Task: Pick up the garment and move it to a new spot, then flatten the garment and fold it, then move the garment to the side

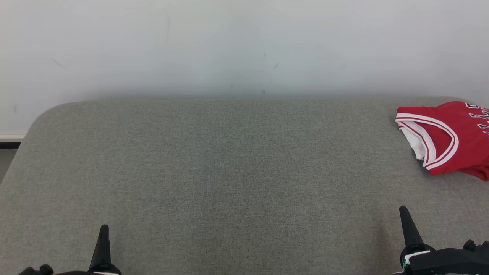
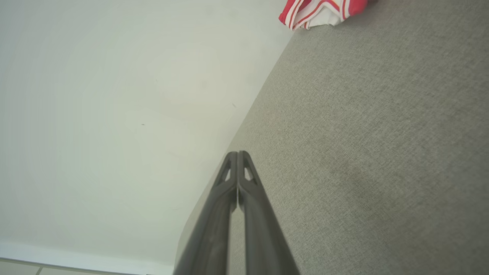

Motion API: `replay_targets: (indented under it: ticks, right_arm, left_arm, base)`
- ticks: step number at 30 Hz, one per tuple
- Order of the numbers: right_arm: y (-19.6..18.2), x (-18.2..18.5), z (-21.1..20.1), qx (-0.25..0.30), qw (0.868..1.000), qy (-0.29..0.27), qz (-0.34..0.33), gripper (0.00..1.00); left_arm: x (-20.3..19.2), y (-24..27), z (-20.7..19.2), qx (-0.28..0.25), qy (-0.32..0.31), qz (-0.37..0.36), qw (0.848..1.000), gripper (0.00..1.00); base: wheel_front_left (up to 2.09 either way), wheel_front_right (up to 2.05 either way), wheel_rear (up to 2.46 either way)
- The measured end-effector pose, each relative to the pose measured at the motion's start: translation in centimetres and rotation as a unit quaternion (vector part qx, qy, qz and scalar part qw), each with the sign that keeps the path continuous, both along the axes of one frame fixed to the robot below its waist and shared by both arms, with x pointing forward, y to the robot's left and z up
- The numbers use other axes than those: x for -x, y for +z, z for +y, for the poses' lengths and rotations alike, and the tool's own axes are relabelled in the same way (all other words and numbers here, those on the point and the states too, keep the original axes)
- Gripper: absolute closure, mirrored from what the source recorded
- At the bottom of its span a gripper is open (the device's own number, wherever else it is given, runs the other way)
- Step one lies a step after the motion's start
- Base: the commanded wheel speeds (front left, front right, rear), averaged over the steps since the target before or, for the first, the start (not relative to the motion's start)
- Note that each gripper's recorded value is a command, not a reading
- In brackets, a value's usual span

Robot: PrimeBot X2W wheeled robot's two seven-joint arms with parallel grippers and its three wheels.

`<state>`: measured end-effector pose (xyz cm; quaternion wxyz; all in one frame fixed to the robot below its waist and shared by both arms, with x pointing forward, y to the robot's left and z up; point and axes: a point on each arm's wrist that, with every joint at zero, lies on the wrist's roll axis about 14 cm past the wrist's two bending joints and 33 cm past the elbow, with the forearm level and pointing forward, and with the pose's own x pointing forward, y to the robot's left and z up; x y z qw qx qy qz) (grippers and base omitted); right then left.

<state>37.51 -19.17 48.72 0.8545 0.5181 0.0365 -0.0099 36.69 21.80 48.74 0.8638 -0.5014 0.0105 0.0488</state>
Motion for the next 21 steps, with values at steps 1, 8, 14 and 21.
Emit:
replay_targets:
  ticks: [1,8,14,21]
  right_arm:
    - [0.03,-0.03,0.01,-0.004,1.000,0.000,0.000,1.00]
    - [0.26,-0.23,-0.12,-0.038,0.999,-0.004,-0.003,1.00]
    - [0.40,-0.37,-0.22,-0.066,0.998,-0.007,-0.005,1.00]
    - [0.70,-0.59,-0.30,-0.100,0.995,-0.010,-0.010,1.00]
  left_arm:
    - [-0.03,0.01,-0.02,0.005,0.000,0.000,1.000,1.00]
    - [-0.28,0.11,-0.24,0.041,-0.003,-0.003,0.999,1.00]
    - [-0.48,0.21,-0.43,0.071,-0.004,-0.005,0.997,1.00]
    - [-0.81,0.46,-0.68,0.108,-0.008,-0.011,0.994,1.00]
  base:
    - [0.00,0.00,0.00]
    - [0.00,0.00,0.00]
    - [0.00,0.00,0.00]
    - [0.00,0.00,0.00]
